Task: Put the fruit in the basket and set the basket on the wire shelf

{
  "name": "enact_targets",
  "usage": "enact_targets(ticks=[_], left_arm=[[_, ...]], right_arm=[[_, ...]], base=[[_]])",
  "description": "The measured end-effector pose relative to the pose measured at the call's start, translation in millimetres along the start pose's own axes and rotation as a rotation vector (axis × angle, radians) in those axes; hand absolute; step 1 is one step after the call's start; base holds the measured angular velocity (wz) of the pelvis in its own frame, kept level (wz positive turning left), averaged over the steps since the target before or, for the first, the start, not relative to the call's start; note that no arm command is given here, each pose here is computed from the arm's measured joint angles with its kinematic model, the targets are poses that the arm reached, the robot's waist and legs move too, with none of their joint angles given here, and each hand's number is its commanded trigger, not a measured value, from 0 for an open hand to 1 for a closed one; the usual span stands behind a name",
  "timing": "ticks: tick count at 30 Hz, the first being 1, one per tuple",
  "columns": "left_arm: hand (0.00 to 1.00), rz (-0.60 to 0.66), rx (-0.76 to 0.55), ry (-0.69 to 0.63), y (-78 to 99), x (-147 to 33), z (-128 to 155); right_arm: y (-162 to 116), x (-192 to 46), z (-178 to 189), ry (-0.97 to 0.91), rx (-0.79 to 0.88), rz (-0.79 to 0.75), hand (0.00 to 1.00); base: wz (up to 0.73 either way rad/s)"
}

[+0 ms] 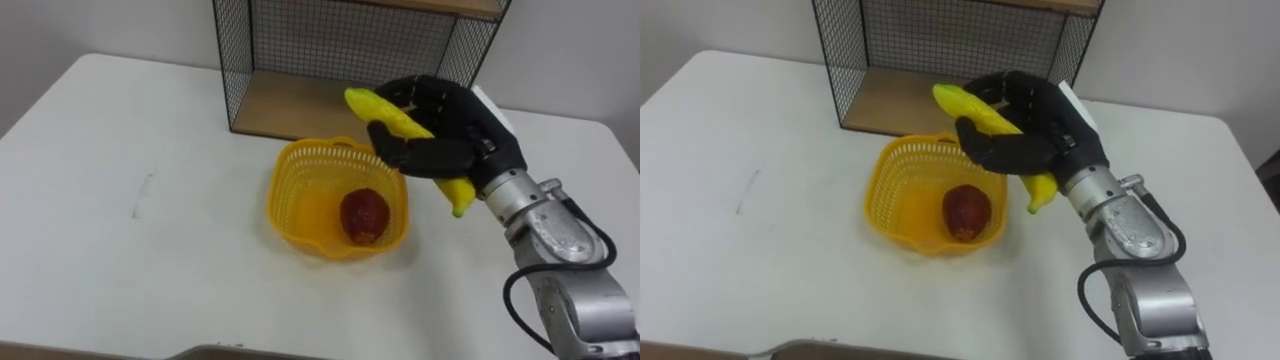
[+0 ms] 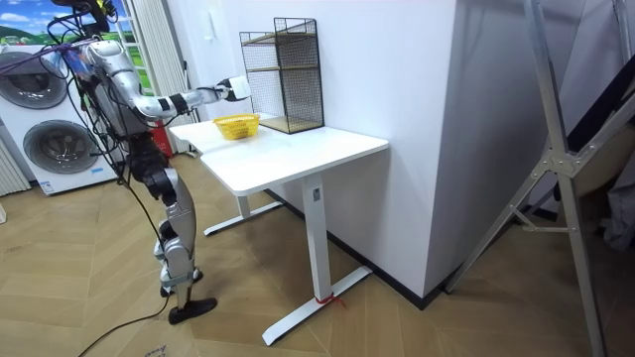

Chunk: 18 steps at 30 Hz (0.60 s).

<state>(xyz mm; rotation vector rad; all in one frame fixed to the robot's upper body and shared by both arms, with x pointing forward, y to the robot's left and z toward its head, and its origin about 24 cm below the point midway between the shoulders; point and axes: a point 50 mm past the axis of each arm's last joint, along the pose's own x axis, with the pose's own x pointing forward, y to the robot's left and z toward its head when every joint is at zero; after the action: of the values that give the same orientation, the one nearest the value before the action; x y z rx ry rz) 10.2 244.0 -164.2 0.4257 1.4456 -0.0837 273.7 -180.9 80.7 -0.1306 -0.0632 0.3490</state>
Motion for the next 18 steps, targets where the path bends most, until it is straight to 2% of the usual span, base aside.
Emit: enact_targets(ticks=[14,15,16,17,18], left_arm=[[0.0,0.006,0.026,-0.025,3.5,1.2,12.1],[0.0,0.006,0.026,-0.024,3.6,1.2,12.5],[0.0,0.006,0.029,-0.024,3.7,1.2,13.2],[0.0,0.006,0.033,-0.024,3.6,1.3,14.1],[0.0,0.003,0.042,-0.022,2.7,1.4,14.4]], right_arm=[[25.2,4.0,-11.5,0.08,-0.149,0.142,1.0],[25.0,3.9,-12.2,0.087,-0.147,0.141,0.82],[25.0,3.9,-13.1,0.093,-0.146,0.141,0.29],[25.0,3.8,-13.7,0.097,-0.146,0.141,0.01],[25.2,3.8,-14.7,0.104,-0.151,0.142,0.0]], base=[[0.0],[0.0],[0.0],[0.0],[0.0]])
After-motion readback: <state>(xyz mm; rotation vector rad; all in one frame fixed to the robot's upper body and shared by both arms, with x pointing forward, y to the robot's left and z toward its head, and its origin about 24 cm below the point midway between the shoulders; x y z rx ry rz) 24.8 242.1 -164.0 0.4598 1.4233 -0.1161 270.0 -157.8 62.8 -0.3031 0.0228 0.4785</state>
